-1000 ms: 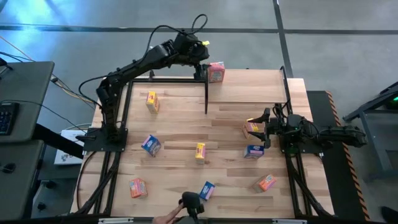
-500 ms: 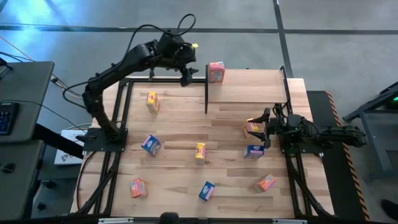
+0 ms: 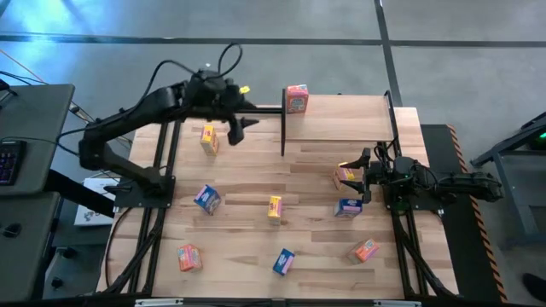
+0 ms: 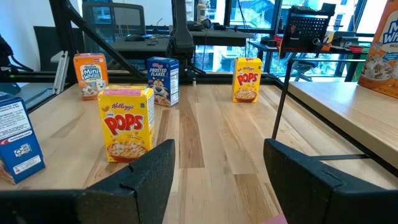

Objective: Stack cereal on shelf
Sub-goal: Put the middle yellow cereal box on the shelf

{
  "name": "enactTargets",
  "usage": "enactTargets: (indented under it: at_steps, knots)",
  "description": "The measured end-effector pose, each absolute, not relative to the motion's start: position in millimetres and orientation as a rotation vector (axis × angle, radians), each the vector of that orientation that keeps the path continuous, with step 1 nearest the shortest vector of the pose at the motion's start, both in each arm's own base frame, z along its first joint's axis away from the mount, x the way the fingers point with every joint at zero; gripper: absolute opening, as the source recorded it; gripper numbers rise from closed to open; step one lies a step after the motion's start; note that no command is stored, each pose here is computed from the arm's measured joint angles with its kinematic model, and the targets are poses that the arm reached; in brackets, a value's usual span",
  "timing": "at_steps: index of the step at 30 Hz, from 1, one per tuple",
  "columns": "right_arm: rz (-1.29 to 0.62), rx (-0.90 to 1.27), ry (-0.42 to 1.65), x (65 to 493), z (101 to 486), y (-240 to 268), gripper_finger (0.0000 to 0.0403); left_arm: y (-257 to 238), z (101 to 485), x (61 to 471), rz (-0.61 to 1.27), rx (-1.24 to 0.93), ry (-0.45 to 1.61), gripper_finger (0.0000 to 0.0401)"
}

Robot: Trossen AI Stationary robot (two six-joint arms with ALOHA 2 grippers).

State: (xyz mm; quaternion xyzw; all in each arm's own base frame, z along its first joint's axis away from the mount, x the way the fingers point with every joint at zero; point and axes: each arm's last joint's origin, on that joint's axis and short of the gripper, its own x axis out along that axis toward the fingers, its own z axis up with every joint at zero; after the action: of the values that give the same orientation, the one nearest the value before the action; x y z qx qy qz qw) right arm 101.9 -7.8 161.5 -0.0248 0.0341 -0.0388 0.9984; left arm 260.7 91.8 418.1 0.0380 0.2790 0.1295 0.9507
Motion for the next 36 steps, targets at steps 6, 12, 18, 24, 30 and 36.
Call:
enactTargets:
  at_steps: [6,12,18,24,30,36]
  knots:
    - [-0.078,-0.05,0.068,101.9,161.4,-7.8,0.0239,71.3,401.0,246.8,0.229,0.042,0.538,0.0211]
    - [-0.078,-0.05,0.069,101.9,161.5,-7.8,0.0239,59.6,379.1,240.6,0.21,0.018,0.488,0.0211]
    - [-0.078,-0.05,0.069,101.9,161.4,-7.8,0.0239,52.4,354.0,239.1,0.197,-0.018,0.435,0.0211]
    - [-0.078,-0.05,0.069,101.9,161.4,-7.8,0.0239,47.1,332.2,242.3,0.191,-0.072,0.413,0.0211]
    - [-0.078,-0.05,0.068,101.9,161.5,-7.8,0.0239,35.5,324.4,245.4,0.172,-0.107,0.407,0.0211]
    - [-0.078,-0.05,0.068,101.9,161.5,-7.8,0.0239,18.5,327.2,248.3,0.18,-0.085,0.375,0.0211]
